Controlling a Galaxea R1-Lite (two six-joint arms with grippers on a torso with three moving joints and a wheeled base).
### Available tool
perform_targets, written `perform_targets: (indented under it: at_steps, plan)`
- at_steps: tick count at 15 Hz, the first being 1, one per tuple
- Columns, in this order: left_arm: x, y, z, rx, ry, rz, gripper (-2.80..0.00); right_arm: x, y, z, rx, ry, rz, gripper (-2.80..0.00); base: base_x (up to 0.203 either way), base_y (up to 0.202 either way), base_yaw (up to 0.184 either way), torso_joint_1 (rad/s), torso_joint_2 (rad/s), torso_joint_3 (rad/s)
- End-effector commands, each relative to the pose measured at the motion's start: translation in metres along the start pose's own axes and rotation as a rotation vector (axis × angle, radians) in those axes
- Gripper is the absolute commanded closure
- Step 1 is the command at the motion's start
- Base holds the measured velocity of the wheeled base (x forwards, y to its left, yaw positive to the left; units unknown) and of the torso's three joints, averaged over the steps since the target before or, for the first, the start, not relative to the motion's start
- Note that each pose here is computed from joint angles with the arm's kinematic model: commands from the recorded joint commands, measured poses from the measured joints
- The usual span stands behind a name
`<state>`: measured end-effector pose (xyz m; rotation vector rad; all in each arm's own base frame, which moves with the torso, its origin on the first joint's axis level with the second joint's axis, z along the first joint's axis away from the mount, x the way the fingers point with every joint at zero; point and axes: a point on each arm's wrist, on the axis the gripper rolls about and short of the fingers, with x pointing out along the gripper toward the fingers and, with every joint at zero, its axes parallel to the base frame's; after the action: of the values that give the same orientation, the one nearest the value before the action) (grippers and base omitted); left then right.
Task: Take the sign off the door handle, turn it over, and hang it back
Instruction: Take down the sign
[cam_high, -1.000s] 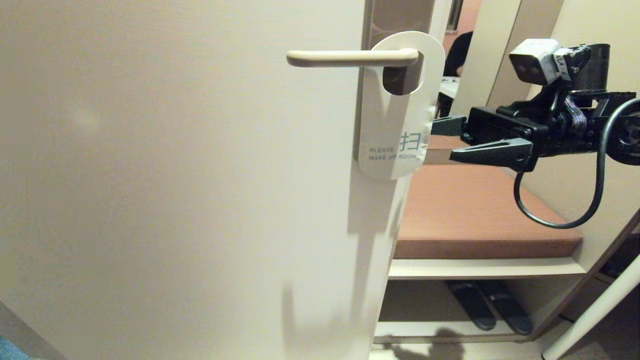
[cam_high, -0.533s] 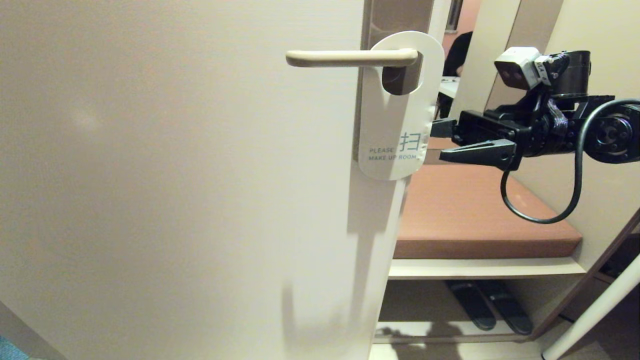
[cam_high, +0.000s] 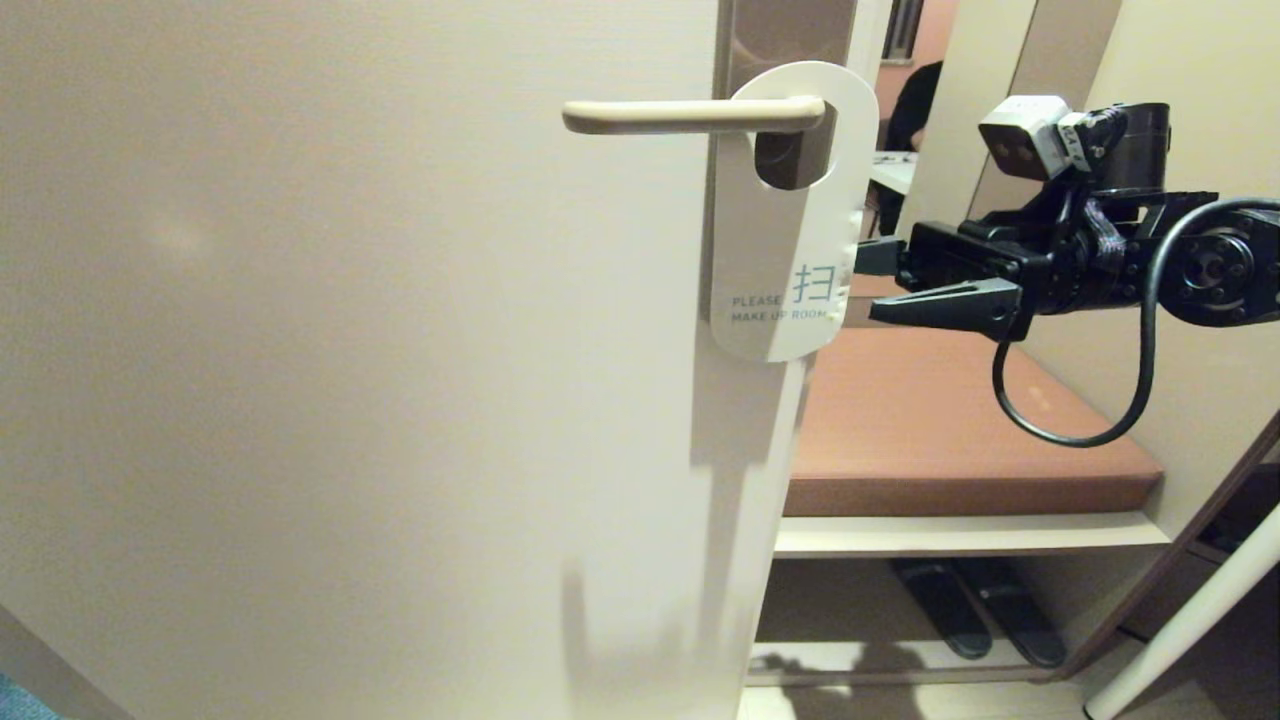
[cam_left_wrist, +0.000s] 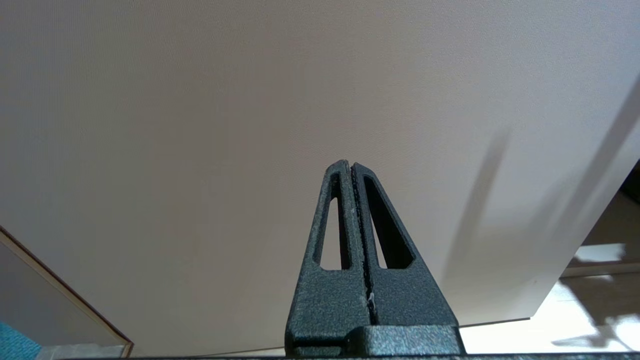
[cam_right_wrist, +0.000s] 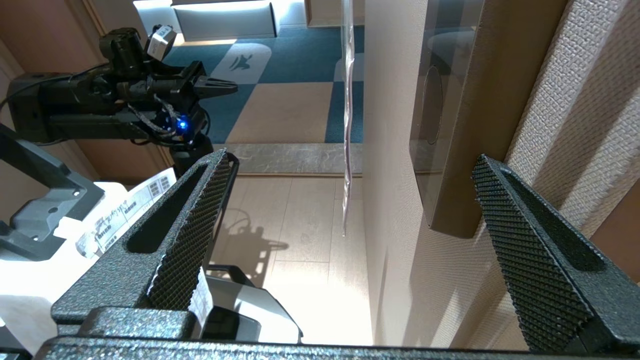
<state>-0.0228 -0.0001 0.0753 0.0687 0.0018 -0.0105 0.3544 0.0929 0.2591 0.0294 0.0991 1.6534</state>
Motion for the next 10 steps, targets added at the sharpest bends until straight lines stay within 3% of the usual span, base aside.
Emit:
perform_targets:
  at_steps: [1, 10]
  plan:
    - [0.000, 0.000, 0.000, 0.000, 0.001, 0.000, 0.00, 0.004, 0.003, 0.002, -0.006, -0.003, 0.024, -2.80, 0.000, 0.000, 0.000, 0.000, 0.00, 0.000]
    - [0.000, 0.000, 0.000, 0.000, 0.000, 0.000, 0.00, 0.001, 0.027, 0.008, -0.007, -0.003, 0.025, -2.80, 0.000, 0.000, 0.000, 0.000, 0.00, 0.000]
